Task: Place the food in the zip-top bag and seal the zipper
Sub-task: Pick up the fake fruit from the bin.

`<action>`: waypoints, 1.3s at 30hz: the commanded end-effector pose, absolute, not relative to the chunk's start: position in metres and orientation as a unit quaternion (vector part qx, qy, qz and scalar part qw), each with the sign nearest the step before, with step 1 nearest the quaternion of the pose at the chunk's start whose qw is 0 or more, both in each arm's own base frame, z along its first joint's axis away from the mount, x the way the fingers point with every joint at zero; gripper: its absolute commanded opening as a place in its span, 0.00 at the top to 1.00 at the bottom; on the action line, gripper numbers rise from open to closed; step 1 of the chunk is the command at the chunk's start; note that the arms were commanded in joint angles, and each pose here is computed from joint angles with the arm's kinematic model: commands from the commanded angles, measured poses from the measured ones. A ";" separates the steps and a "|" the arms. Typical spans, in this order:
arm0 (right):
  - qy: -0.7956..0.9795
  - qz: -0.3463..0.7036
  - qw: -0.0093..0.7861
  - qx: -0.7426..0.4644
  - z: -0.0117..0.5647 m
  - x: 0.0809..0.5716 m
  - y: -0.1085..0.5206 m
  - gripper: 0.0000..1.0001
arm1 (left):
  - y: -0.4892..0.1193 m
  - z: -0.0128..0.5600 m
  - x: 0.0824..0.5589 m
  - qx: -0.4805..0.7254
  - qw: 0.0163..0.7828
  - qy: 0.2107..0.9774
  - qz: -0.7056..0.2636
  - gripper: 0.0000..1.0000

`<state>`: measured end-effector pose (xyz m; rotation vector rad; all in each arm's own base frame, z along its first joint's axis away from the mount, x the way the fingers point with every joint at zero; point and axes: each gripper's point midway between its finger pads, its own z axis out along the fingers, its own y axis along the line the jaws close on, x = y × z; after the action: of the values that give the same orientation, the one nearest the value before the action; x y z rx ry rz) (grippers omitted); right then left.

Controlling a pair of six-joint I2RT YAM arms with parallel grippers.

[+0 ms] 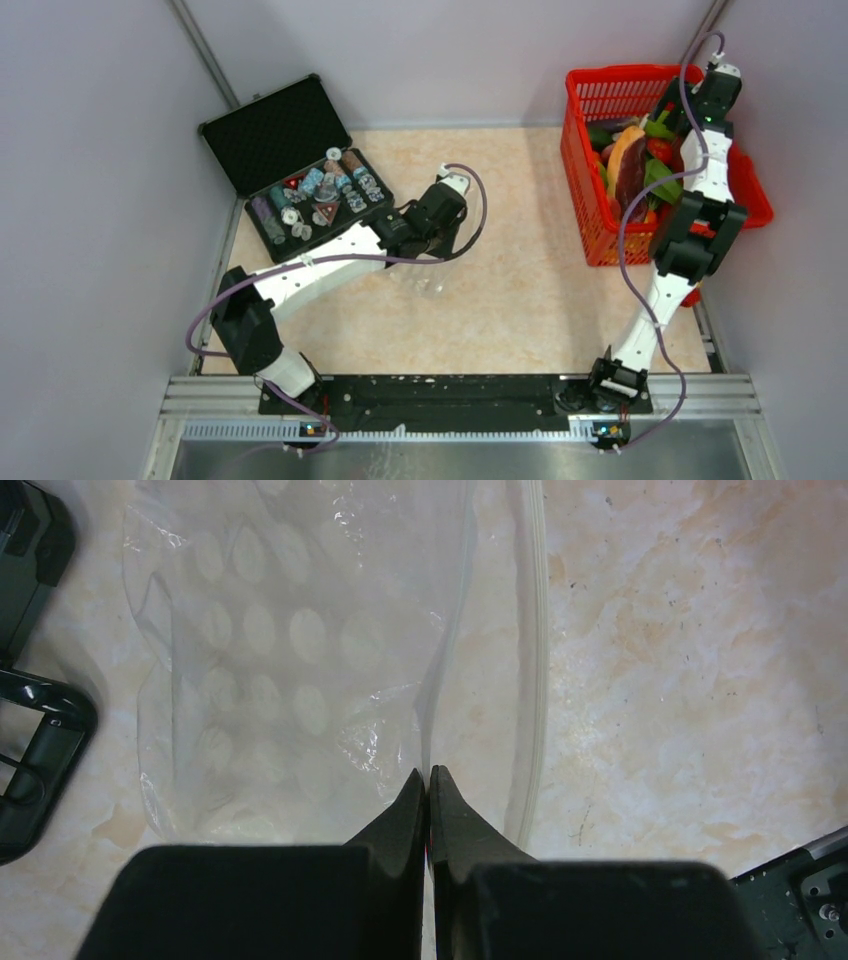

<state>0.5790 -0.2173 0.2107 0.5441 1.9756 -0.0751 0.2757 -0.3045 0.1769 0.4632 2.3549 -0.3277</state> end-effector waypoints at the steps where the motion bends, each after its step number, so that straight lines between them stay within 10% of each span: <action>1: 0.797 -0.067 0.562 0.212 0.237 0.610 -0.232 0.13 | -0.307 0.186 0.278 0.179 0.364 0.903 -0.142 1.00; 33: 0.842 -0.089 0.465 0.257 0.142 0.615 -0.240 0.24 | -0.299 0.186 0.277 0.173 0.363 0.905 -0.138 1.00; 39: 0.848 -0.064 0.471 0.233 0.146 0.615 -0.228 0.57 | -0.295 0.186 0.276 0.170 0.364 0.906 -0.133 1.00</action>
<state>0.6209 -0.2317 0.1628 0.5858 2.0288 -0.1988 0.2744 -0.3008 0.1705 0.4654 2.3751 -0.3256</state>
